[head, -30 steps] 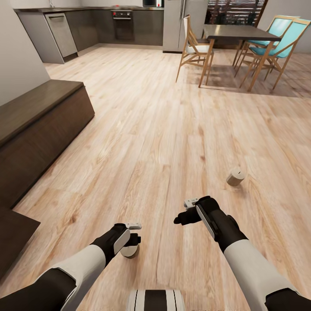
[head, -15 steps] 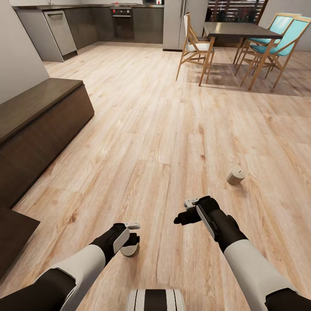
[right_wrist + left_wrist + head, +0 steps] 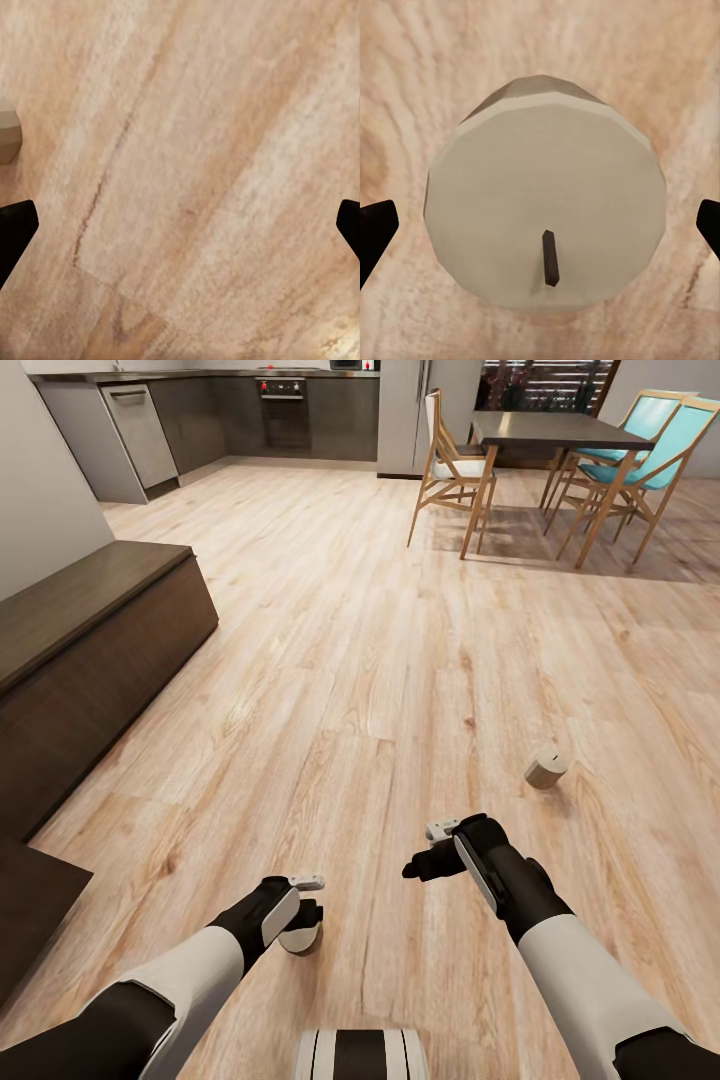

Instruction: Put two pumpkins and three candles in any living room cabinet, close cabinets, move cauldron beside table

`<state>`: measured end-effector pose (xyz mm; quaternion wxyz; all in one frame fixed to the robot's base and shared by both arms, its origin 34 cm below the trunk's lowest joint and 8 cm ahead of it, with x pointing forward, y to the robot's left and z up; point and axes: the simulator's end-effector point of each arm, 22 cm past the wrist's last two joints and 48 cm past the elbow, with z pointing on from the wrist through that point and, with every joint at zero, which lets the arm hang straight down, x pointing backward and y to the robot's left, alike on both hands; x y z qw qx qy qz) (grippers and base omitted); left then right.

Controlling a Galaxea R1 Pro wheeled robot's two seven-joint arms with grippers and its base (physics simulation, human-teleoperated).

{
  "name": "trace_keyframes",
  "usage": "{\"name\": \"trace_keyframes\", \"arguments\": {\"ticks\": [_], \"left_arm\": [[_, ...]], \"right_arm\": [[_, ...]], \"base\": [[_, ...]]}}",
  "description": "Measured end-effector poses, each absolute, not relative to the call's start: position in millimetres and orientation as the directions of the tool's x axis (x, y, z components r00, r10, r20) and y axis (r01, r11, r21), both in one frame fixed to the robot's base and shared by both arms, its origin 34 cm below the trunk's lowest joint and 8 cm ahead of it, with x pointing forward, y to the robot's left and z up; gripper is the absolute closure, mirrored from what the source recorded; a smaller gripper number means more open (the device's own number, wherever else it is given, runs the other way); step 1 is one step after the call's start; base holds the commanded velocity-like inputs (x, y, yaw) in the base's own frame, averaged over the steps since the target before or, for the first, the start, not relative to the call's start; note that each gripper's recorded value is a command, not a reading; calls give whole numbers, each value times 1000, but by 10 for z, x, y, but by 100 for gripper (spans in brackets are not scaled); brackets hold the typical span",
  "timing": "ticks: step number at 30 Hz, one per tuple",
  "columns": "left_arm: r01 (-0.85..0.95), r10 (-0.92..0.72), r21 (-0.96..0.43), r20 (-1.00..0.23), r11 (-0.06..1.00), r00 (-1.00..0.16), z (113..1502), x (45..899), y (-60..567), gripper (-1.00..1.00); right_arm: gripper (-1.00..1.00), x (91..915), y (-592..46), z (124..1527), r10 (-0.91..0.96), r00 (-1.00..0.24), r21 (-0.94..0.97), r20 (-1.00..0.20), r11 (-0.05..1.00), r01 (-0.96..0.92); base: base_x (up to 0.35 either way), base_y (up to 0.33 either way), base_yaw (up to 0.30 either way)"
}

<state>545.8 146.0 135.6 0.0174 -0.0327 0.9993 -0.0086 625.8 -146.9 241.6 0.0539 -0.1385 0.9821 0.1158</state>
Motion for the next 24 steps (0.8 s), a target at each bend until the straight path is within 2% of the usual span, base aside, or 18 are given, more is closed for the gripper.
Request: {"name": "trace_keyframes", "arguments": {"ticks": [24], "left_arm": [[-66,-66,-15,18,998,-998,1103,5265,1459,-100]], "right_arm": [[-100,6117,-1467,2119,-260,-962,228,-87,935,-273]], "base": [[0,0,0]]}}
